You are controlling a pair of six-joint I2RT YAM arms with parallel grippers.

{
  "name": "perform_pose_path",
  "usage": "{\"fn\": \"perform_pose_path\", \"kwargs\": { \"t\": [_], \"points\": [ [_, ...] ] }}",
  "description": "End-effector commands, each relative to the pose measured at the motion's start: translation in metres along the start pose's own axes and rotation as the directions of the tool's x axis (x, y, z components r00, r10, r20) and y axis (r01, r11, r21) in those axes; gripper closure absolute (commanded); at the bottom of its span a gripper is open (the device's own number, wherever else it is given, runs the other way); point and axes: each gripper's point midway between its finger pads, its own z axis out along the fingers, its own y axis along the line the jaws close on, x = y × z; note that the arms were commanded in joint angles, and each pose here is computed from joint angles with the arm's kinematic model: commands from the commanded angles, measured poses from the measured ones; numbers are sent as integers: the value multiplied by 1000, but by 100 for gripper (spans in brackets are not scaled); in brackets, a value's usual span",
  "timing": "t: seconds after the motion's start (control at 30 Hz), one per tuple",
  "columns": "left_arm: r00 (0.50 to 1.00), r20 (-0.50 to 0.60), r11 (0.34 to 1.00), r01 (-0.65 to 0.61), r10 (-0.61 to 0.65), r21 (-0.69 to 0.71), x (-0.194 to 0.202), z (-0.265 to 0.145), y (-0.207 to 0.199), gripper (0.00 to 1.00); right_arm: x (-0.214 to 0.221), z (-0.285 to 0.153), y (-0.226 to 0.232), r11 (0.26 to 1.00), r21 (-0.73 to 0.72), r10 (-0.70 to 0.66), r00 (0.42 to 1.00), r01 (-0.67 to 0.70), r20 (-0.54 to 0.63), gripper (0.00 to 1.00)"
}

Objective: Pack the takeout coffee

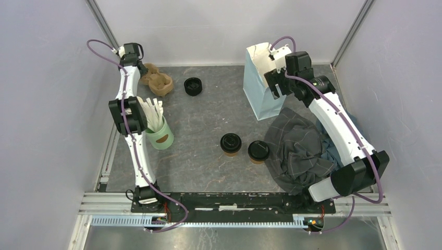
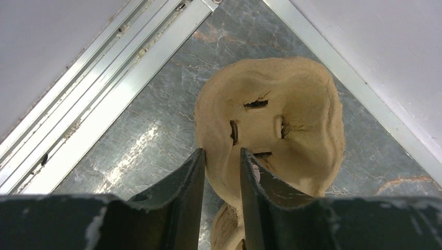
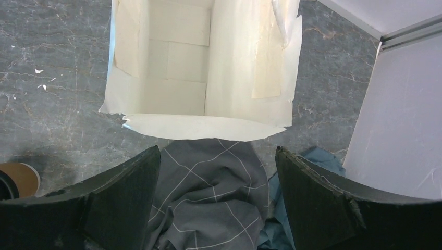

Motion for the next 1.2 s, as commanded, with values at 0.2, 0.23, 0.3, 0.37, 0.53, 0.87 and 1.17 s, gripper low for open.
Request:
{"fn": "perform_pose_path", "kwargs": {
  "t": [0.2,0.23,0.3,0.37,0.53,0.87,1.17],
  "points": [
    [995,94,1000,21,-22,12,-25,1,-8,68,-15,-5,-4,1000,-4,13,998,-13,57,12],
    [995,95,1000,18,-19,7,-24,2,-8,68,-15,-4,-4,1000,-5,13,998,-13,57,12],
    [995,97,1000,17,-17,4,-24,2,-7,67,-15,-4,-4,1000,-7,13,998,-13,57,12],
    [995,98,1000,15,-16,10,-24,3,-9,66,-15,-4,-3,1000,-11,13,998,-13,59,12],
    [995,97,1000,-3,3,-3,-21,6,-7,66,-16,-5,-2,1000,-14,13,998,-12,61,12],
    [995,99,1000,-19,20,-5,-20,10,-7,68,-16,-4,-2,1000,-19,16,998,-15,62,12],
    [993,118,1000,-18,16,17,-30,2,-12,82,-16,-2,-2,1000,-18,17,998,-15,59,12]
  ]
}}
